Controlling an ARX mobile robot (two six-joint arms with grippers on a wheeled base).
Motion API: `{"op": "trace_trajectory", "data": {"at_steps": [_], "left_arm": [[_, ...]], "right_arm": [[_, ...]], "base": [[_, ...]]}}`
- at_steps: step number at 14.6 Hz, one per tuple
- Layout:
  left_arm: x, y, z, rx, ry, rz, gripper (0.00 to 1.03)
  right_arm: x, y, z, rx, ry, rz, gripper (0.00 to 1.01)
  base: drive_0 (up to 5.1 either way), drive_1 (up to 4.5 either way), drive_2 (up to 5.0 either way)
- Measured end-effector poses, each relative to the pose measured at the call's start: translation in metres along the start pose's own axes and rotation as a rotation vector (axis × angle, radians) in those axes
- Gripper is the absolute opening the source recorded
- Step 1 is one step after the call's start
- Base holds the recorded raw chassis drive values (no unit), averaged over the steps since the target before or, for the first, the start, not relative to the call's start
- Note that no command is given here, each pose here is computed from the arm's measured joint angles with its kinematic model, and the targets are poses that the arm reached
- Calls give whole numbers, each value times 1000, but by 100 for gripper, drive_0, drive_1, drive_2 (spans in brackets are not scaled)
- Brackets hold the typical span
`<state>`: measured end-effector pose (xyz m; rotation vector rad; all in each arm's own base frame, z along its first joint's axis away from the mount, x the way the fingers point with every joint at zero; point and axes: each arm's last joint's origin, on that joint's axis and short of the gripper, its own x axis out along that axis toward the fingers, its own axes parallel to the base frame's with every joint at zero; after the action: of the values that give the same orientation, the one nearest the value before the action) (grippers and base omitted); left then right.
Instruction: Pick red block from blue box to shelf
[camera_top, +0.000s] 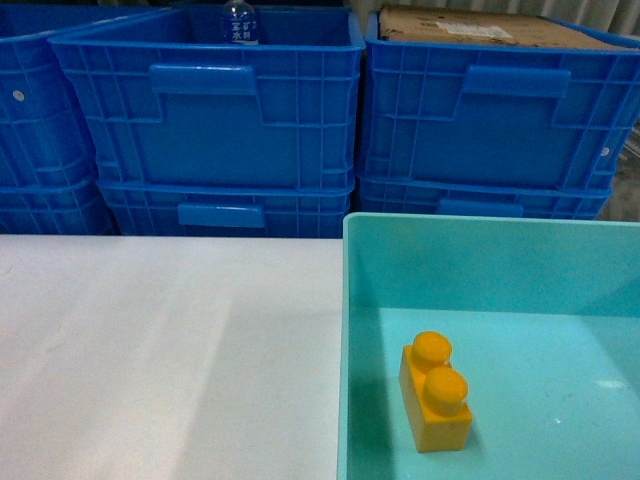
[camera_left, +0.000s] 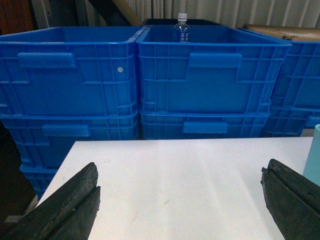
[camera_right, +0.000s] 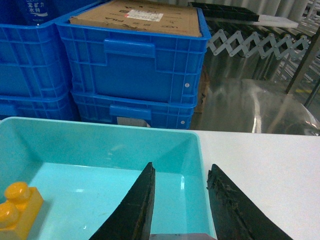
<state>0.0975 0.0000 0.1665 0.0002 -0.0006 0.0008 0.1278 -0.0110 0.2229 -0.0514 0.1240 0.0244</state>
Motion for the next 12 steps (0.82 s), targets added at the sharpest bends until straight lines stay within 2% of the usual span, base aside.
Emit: {"op": "trace_trajectory", "data": {"at_steps": [3, 9, 10, 11, 12], "left_arm": [[0, 0, 0, 0, 0, 0, 98], [0, 0, 0, 0, 0, 0, 98], [0, 0, 0, 0, 0, 0, 98], [0, 0, 0, 0, 0, -1, 98], [0, 0, 0, 0, 0, 0, 98]], "right_arm": [[4, 4, 3, -7, -16, -5, 27], [7, 15, 6, -19, -40, 19, 27], [4, 19, 11, -33, -98, 88, 27], [3, 19, 12, -40, -113, 111, 27], [3, 19, 12, -41, -112, 110, 27]], "base": [[0, 0, 0], [0, 0, 0], [0, 0, 0], [0, 0, 0], [0, 0, 0]]}}
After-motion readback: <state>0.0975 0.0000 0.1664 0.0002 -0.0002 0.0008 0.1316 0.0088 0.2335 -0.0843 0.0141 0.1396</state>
